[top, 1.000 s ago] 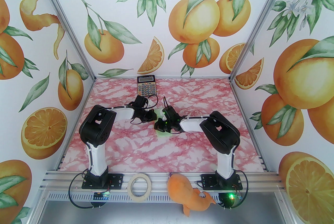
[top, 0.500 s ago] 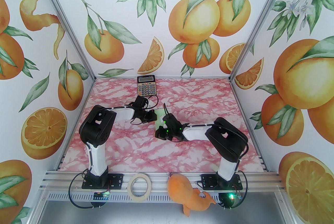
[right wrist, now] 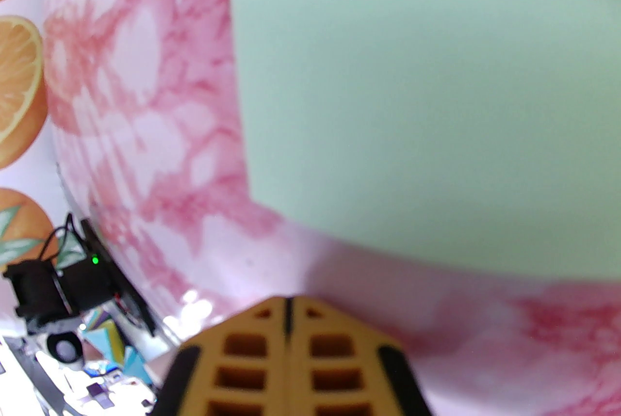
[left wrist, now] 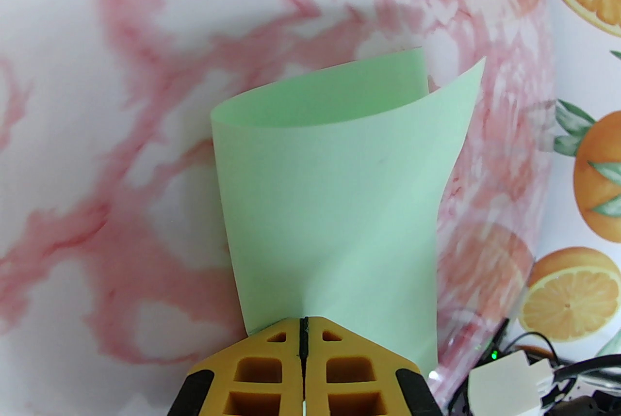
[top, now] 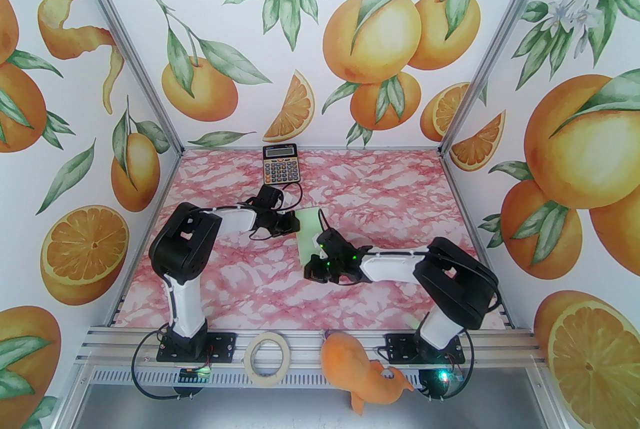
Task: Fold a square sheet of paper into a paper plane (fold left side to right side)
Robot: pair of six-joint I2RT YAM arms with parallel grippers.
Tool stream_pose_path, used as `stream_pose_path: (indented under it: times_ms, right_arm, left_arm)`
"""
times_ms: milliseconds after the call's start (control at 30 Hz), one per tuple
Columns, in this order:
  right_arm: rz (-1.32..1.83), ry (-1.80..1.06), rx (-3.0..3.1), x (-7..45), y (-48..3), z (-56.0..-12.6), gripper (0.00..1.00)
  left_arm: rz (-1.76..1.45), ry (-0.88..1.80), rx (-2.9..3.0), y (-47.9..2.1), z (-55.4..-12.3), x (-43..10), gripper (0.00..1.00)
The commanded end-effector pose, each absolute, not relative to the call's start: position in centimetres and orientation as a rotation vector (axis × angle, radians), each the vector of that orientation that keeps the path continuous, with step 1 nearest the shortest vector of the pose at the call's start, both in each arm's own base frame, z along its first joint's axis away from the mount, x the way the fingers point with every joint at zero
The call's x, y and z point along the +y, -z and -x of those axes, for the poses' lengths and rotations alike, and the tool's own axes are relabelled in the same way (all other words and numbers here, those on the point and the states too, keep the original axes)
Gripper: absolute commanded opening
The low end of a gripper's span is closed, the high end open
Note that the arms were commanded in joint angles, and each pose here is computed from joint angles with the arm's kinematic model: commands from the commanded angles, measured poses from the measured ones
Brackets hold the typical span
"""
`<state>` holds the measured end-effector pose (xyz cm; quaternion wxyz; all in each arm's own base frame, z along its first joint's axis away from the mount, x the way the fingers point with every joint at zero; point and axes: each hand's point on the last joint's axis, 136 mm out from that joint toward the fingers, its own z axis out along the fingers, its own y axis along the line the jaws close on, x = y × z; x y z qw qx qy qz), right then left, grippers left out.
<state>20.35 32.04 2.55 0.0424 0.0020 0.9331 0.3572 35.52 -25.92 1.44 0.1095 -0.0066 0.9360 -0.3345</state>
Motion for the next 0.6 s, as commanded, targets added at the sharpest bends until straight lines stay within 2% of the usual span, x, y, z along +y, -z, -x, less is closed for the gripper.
stream_pose_path:
  times_ms: [0,233,567]
  right_arm:
    - [0.008,-1.169,2.764,33.2,-6.0,-22.8,0.0]
    - [-0.033,-1.183,2.752,33.8,-5.3,-26.8,0.0]
    - [-0.034,-1.24,2.786,35.2,-2.8,-27.4,0.0]
  left_arm:
    - [0.079,0.902,2.794,-0.6,-34.7,-24.7,0.06]
    - [0.088,0.912,2.792,-0.9,-34.9,-25.0,0.07]
    - [0.085,0.919,2.79,-1.3,-35.1,-25.1,0.07]
